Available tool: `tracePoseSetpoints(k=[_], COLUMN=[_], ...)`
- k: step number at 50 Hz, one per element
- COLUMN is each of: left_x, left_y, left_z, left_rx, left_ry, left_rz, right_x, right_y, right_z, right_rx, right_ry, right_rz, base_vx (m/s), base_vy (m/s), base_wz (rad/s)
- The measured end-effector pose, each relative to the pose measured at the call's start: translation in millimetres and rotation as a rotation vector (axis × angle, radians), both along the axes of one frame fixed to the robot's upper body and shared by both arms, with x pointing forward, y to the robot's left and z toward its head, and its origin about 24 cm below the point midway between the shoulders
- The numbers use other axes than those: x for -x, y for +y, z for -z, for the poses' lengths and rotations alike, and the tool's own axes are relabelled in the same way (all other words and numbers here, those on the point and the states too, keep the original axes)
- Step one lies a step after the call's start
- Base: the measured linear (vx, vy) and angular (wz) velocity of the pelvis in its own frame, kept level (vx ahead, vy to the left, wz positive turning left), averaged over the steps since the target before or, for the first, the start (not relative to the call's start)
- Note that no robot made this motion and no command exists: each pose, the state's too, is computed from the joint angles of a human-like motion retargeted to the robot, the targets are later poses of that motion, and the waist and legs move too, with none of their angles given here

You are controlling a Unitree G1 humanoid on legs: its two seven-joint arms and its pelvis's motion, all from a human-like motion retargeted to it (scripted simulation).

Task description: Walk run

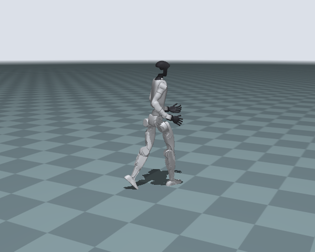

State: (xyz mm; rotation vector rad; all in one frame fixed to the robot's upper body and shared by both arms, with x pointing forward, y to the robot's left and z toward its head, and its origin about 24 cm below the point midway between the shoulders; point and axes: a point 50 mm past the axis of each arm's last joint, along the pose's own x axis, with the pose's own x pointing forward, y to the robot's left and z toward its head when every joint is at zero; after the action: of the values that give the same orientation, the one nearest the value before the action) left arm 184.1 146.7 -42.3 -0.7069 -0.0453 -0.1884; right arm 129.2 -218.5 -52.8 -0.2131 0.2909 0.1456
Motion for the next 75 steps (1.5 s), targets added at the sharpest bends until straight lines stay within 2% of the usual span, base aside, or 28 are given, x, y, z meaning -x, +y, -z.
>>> tracePoseSetpoints(k=[6,10,14,22,27,31,37,42,45,50,53,56,60,63,66,70,75], left_x=[9,18,20,5,3,-3,-45,-57,-44,-19,-11,-2,0,3,7,2,-23], left_y=[-18,-13,1,11,15,16,16,15,24,25,24,25,18,14,10,13,36], left_z=[6,10,7,-7,-11,-15,-51,-75,-72,-46,-34,-33,-34,-37,-29,-31,-74], left_rx=[0.023,0.05,0.021,0.006,0.049,0.039,0.005,0.015,-0.013,0.009,0.076,0.092,0.024,-0.011,0.006,-0.031,-0.228], left_ry=[0.037,0.055,0.039,-0.012,-0.021,-0.027,-0.189,-0.302,-0.308,-0.208,-0.148,-0.15,-0.125,-0.14,-0.113,-0.133,-0.308], left_rz=[0.039,0.0,-0.049,-0.165,-0.292,-0.299,-0.176,-0.117,-0.133,-0.145,-0.148,-0.139,-0.225,-0.271,-0.185,-0.078,-0.145], right_x=[-10,-55,-96,-145,-139,-100,45,156,181,157,105,33,-68,-104,-108,-95,-84], right_y=[18,50,67,34,25,11,-9,-17,-28,-27,-20,-3,18,38,35,12,24], right_z=[9,-8,-50,-127,-105,-28,76,74,61,43,29,2,-76,-131,-152,-146,-90], right_rx=[-0.119,-0.199,-0.155,0.125,0.099,0.098,0.052,-0.011,0.052,0.086,0.052,-0.002,-0.152,-0.272,-0.243,-0.09,-0.071], right_ry=[-0.039,-0.166,-0.357,-0.655,-0.574,-0.211,0.386,0.604,0.611,0.351,0.135,-0.13,-0.615,-0.816,-0.846,-0.766,-0.532], right_rz=[0.173,0.102,-0.05,-0.116,-0.058,-0.014,0.256,0.274,0.307,0.531,0.554,0.468,0.337,0.135,-0.002,-0.022,-0.003], base_vx=[0.77,0.88,0.84,0.88,1.32,1.45,1.62,1.75,1.84,2.03,1.97,2.18,1.94,2.15,2.35,2.28,2.15], base_vy=[-0.21,-0.2,-0.17,-0.13,0.01,0.1,-0.13,-0.42,-0.51,-0.72,-0.64,-0.72,-0.4,-0.38,-0.34,-0.31,-0.42], base_wz=[1.82,0.15,-0.59,0.23,-0.33,0.57,1.9,0.83,1.52,0.35,-1.01,-0.8,-0.99,-1.61,-0.81,0.2,0.66])
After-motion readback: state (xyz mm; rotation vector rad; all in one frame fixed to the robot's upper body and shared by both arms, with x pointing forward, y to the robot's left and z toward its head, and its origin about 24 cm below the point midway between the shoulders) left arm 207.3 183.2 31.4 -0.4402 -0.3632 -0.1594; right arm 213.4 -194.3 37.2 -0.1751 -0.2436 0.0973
